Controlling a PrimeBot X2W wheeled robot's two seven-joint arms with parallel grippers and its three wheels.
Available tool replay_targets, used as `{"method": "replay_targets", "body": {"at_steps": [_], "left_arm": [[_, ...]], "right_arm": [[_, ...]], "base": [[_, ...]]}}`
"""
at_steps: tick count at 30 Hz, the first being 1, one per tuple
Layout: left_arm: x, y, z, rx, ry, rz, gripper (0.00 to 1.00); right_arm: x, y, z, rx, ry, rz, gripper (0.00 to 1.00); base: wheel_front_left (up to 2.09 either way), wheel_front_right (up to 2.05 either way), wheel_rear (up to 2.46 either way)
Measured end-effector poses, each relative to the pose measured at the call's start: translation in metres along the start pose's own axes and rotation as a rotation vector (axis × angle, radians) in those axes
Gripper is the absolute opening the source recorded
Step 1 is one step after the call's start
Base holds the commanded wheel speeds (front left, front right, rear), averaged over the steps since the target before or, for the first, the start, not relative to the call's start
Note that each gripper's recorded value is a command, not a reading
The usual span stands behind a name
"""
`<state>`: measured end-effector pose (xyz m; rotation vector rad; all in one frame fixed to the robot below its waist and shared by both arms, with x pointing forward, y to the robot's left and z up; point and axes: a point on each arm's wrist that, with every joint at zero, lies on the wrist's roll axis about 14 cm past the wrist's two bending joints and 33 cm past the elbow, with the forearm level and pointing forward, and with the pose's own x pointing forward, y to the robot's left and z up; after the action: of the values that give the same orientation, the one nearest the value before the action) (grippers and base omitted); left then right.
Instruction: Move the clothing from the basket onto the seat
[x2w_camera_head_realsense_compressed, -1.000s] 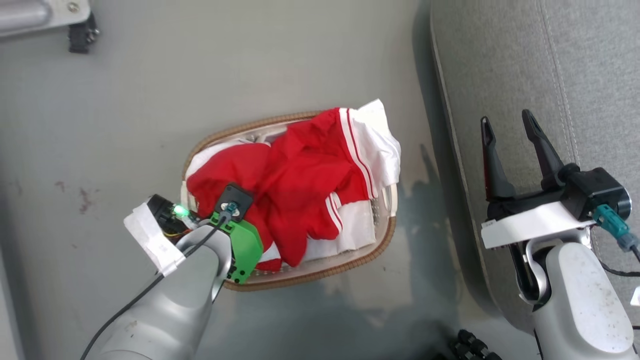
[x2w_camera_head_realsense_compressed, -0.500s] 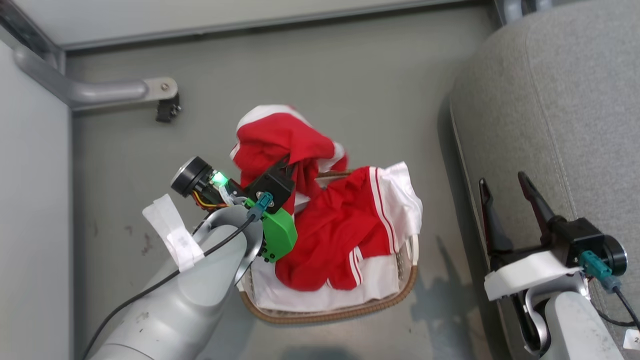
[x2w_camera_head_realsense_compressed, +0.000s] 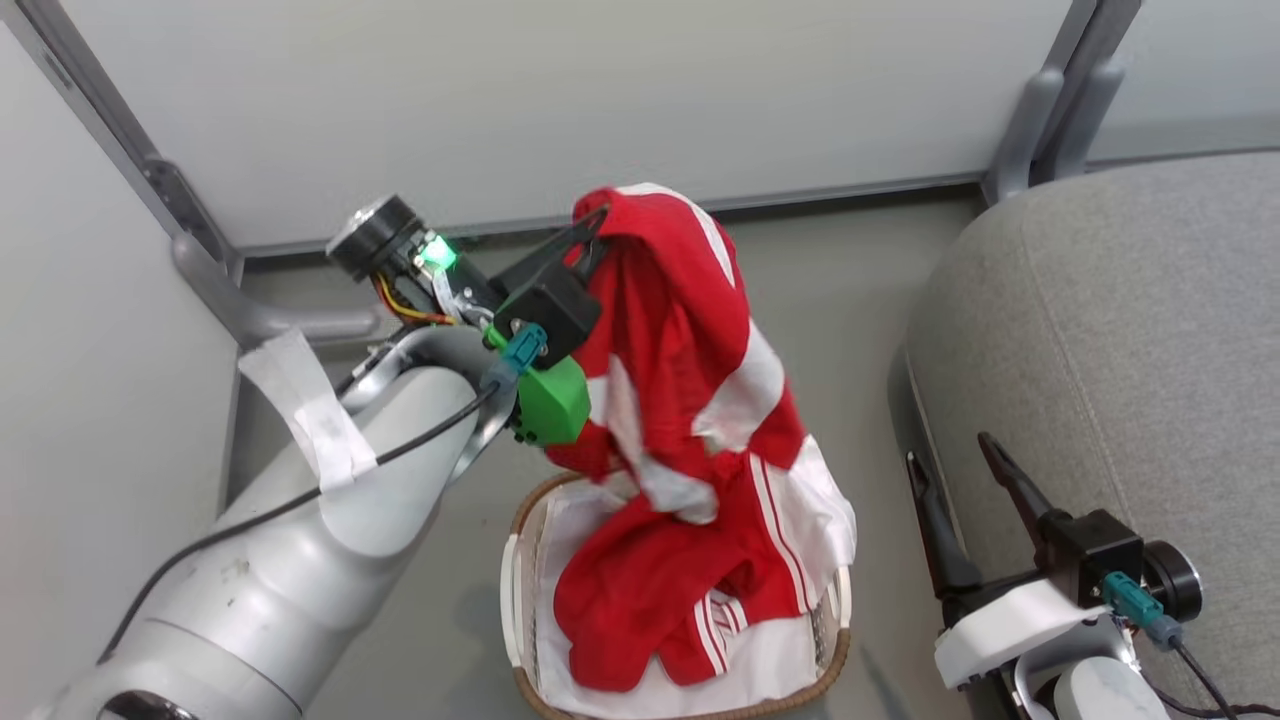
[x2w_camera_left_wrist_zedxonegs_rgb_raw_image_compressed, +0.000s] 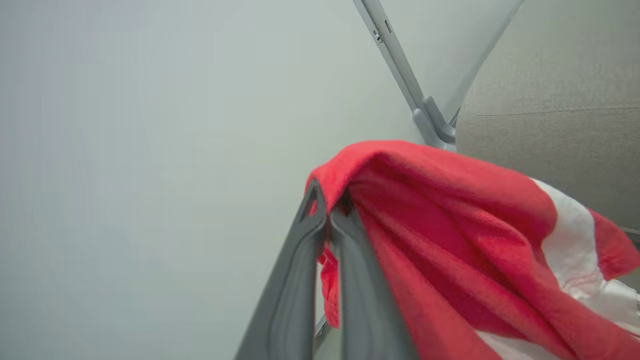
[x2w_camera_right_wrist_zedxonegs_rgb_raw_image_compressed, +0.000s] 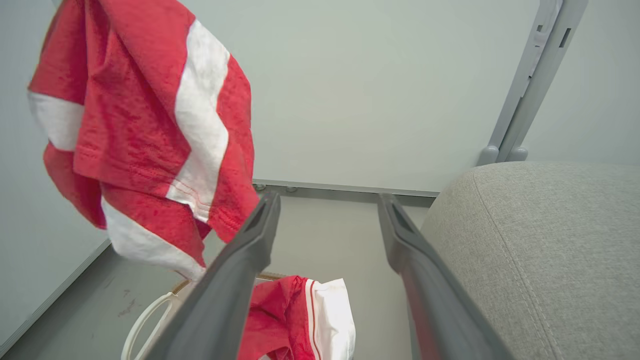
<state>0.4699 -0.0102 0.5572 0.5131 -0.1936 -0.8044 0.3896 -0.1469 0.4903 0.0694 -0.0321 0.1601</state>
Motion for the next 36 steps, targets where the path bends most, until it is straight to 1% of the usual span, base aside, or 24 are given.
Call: {"method": "replay_targets", "body": {"at_steps": [4,7,10,16,19,24,33,36], "left_arm": [[-0.002,0.016,0.038,0.080,-0.067,0.015,0.00],[-0.005,0.022,0.058,0.123,-0.096,0.015,0.00],[-0.006,0.026,0.067,0.156,-0.101,0.009,0.00],[-0.003,0.034,0.081,0.178,-0.114,0.009,0.00],[-0.001,0.031,0.086,0.187,-0.119,-0.003,0.00],[0.005,0.023,0.105,0.190,-0.161,-0.026,0.00],[0.008,0.007,0.123,0.192,-0.199,-0.061,0.00],[0.008,0.000,0.129,0.192,-0.214,-0.077,0.00]], "right_arm": [[-0.008,0.007,0.012,-0.005,-0.033,0.017,1.00],[-0.011,0.013,0.020,-0.012,-0.056,0.032,1.00],[-0.014,0.018,0.028,-0.017,-0.079,0.048,1.00],[-0.014,0.034,0.040,-0.023,-0.116,0.093,1.00],[-0.013,0.045,0.044,-0.015,-0.128,0.126,1.00],[-0.006,0.073,0.055,-0.025,-0.160,0.214,1.00],[0.019,0.098,0.080,-0.077,-0.221,0.307,1.00],[0.025,0.103,0.084,-0.087,-0.228,0.321,1.00]], "base": [[0.00,0.00,0.00],[0.00,0.00,0.00],[0.00,0.00,0.00],[0.00,0.00,0.00],[0.00,0.00,0.00],[0.00,0.00,0.00],[0.00,0.00,0.00],[0.00,0.00,0.00]]}}
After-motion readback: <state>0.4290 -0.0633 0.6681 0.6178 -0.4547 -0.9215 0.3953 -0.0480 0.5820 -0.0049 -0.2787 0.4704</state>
